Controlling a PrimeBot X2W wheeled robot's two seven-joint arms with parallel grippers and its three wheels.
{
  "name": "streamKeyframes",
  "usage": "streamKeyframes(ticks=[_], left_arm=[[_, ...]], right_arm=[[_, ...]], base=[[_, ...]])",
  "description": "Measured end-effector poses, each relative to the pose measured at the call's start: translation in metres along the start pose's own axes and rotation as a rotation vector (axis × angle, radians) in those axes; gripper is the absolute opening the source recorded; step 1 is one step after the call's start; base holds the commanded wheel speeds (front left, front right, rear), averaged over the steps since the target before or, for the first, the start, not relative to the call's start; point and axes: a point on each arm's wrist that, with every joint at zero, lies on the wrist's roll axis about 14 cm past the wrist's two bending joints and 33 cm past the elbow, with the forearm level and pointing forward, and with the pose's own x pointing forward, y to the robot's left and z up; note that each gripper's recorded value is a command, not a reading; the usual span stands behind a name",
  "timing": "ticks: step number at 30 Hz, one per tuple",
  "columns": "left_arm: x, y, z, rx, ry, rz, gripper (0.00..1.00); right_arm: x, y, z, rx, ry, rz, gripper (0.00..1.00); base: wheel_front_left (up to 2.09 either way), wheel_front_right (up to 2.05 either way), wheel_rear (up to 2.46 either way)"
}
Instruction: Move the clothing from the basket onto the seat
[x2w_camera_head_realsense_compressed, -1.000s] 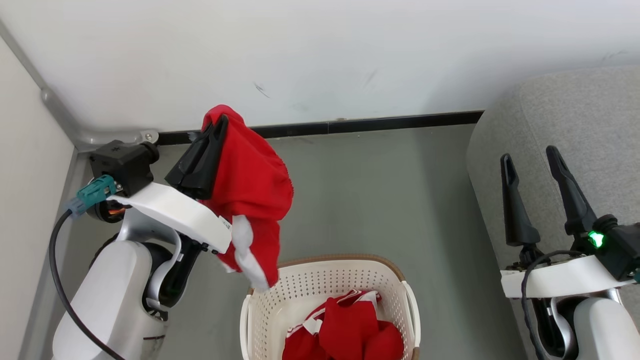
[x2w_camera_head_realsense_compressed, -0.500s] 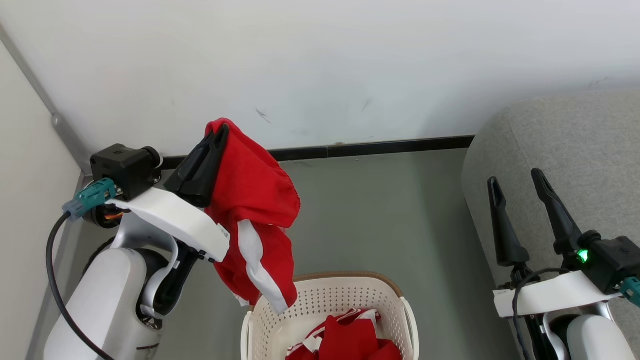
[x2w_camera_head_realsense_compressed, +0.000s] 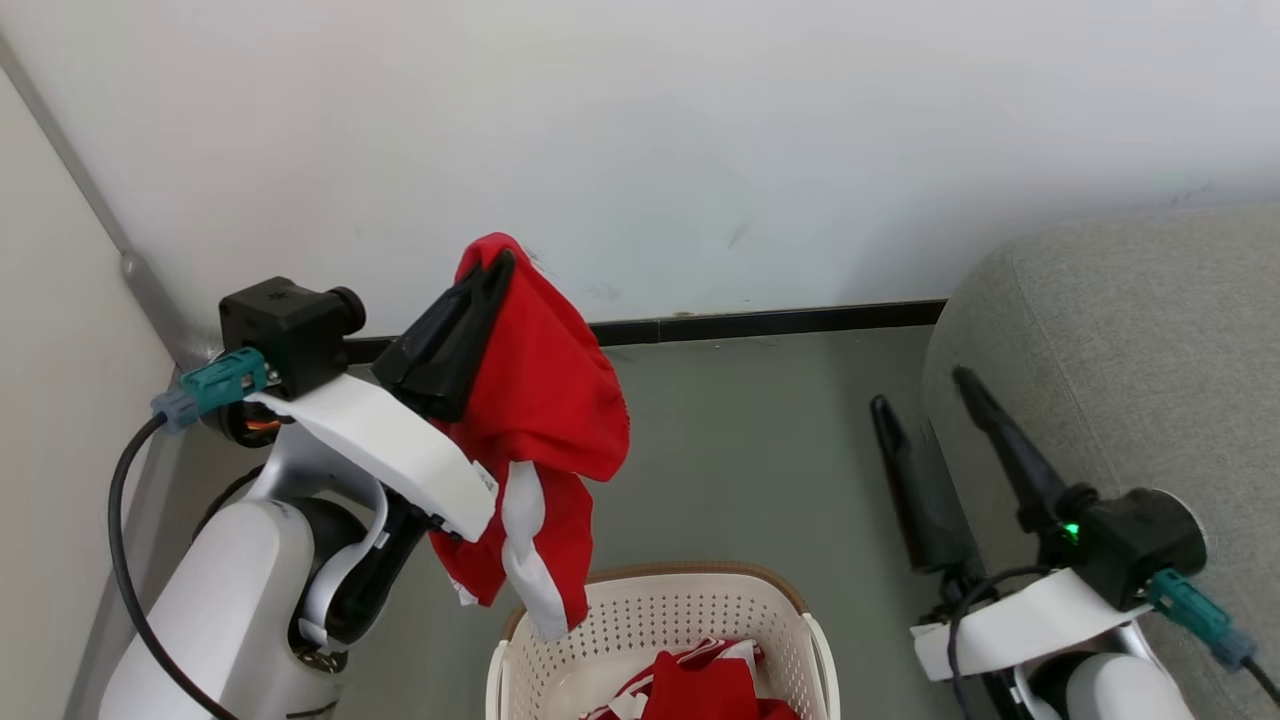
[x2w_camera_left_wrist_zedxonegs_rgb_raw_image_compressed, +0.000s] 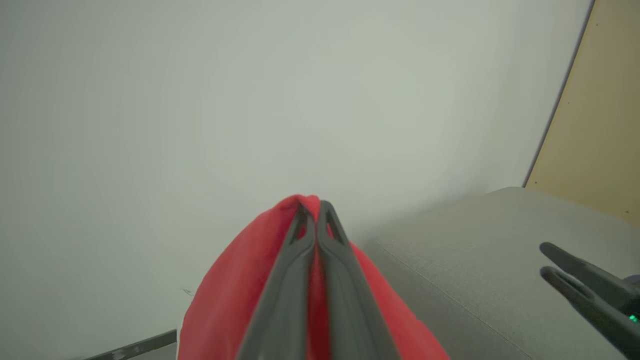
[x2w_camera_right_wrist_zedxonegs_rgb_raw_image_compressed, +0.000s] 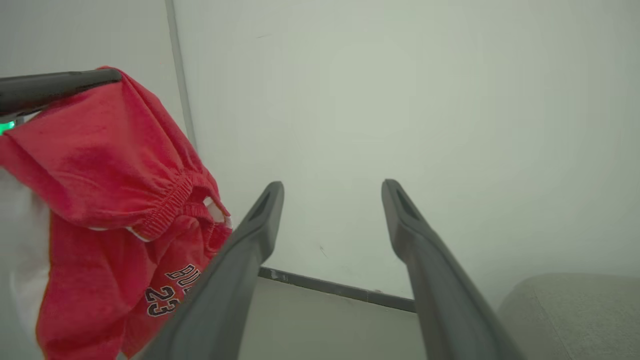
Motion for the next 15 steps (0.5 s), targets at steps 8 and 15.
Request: streamKeyframes(ticks=[8,15], left_arm=[[0.001,-0.02,0.003,-0.019,0.013,-0.062,0.0],[0.002,-0.028,0.006,-0.038,0.018,-0.091,0.0]], right_arm=[[-0.001,0.024,-0.004,0.009,0.028,0.07,1.0],[-0.002,0.056,-0.011,0.003,0.071,0.163,1.0]], base=[[0.0,0.0,0.0],[0.0,0.0,0.0]])
